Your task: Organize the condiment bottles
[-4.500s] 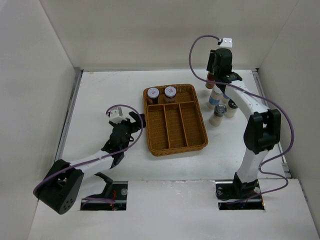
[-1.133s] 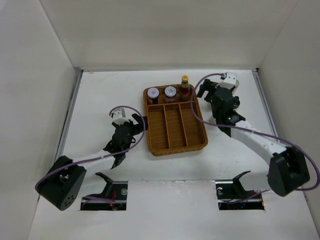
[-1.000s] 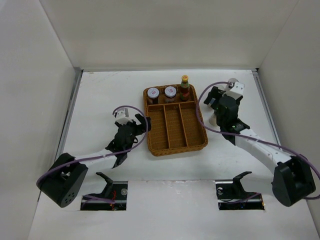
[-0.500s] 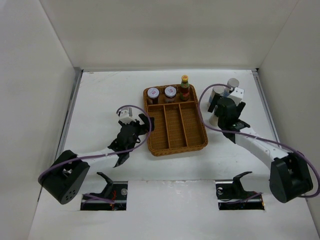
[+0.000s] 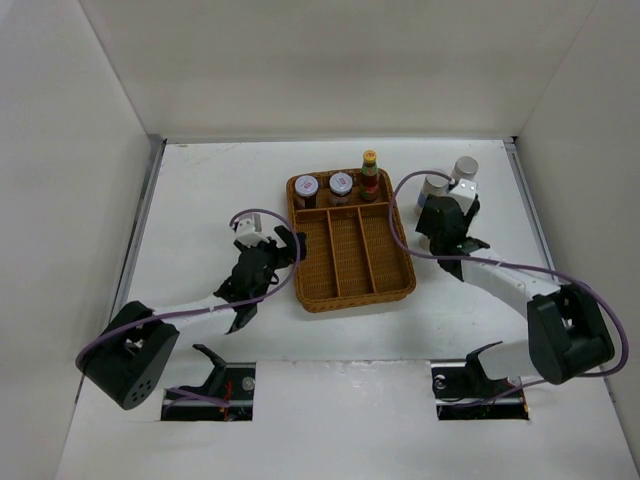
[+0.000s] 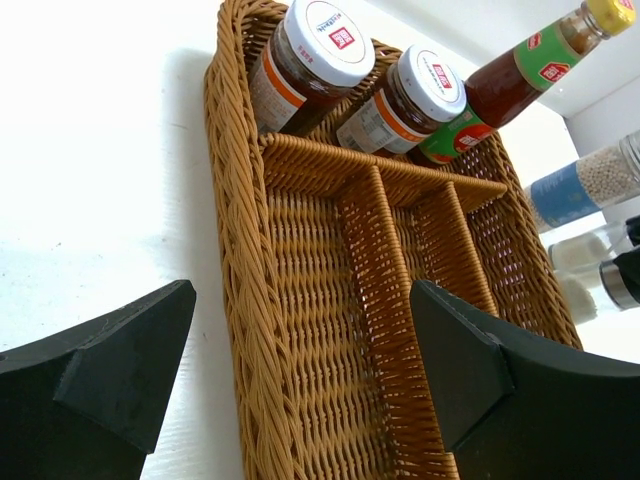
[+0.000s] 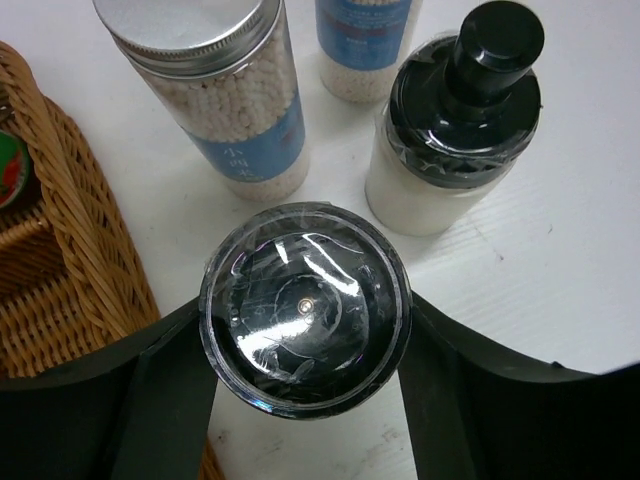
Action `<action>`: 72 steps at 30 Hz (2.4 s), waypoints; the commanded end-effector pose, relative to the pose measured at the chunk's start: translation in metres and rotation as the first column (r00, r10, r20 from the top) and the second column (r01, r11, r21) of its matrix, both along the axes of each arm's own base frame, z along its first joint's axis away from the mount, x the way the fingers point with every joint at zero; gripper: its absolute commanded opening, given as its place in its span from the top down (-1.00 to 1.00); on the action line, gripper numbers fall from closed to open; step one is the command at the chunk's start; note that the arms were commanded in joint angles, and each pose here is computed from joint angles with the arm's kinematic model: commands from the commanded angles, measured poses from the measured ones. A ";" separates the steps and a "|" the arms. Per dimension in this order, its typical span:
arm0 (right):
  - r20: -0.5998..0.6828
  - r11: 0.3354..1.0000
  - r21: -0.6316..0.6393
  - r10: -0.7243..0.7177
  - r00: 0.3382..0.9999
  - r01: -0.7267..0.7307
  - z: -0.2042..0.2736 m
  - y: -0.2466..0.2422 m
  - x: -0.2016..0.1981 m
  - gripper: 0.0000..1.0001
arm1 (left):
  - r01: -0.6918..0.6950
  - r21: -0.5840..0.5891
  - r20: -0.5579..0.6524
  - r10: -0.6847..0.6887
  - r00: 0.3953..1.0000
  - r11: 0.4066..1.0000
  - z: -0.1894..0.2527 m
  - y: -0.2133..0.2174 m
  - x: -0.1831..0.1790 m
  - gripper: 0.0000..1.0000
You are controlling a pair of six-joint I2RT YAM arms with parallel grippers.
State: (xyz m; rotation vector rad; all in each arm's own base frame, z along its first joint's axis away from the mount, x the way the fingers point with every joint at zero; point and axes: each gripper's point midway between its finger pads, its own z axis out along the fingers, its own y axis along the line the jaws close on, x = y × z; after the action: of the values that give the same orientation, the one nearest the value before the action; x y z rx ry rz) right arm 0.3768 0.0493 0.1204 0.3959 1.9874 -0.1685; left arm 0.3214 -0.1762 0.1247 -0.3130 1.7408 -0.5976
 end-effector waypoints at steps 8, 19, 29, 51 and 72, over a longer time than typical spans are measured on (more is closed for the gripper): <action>0.351 0.998 -0.058 0.029 0.936 -0.009 0.130 0.024 -0.008 -0.13 | -0.044 -0.053 0.078 0.048 0.996 0.998 0.026 0.014 0.004 -0.78; 0.452 0.826 0.070 0.474 0.756 -0.560 0.173 0.239 -0.007 -0.15 | -0.283 -0.153 0.098 0.299 0.949 0.947 0.030 0.087 -0.001 -0.76; 0.417 0.734 0.064 0.595 0.687 -0.676 0.139 0.340 0.010 -0.17 | -0.303 -0.153 0.055 0.314 0.948 0.941 0.020 0.095 0.000 -0.78; 0.458 0.828 0.035 0.484 0.745 -0.560 0.170 0.247 0.010 -1.00 | -0.271 -0.155 0.044 0.281 0.959 0.950 0.018 0.087 0.003 -0.78; 0.150 0.986 0.057 -0.167 0.975 0.160 0.058 -0.074 0.047 -0.82 | -0.228 -0.157 0.042 0.237 0.971 0.961 0.018 0.073 0.002 -0.78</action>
State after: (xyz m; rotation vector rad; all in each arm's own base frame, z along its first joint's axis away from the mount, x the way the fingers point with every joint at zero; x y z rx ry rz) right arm 0.4134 -0.0338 0.1782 0.5861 1.7919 -0.2833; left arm 0.3163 -0.0971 0.1179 -0.5918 1.6463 -0.4996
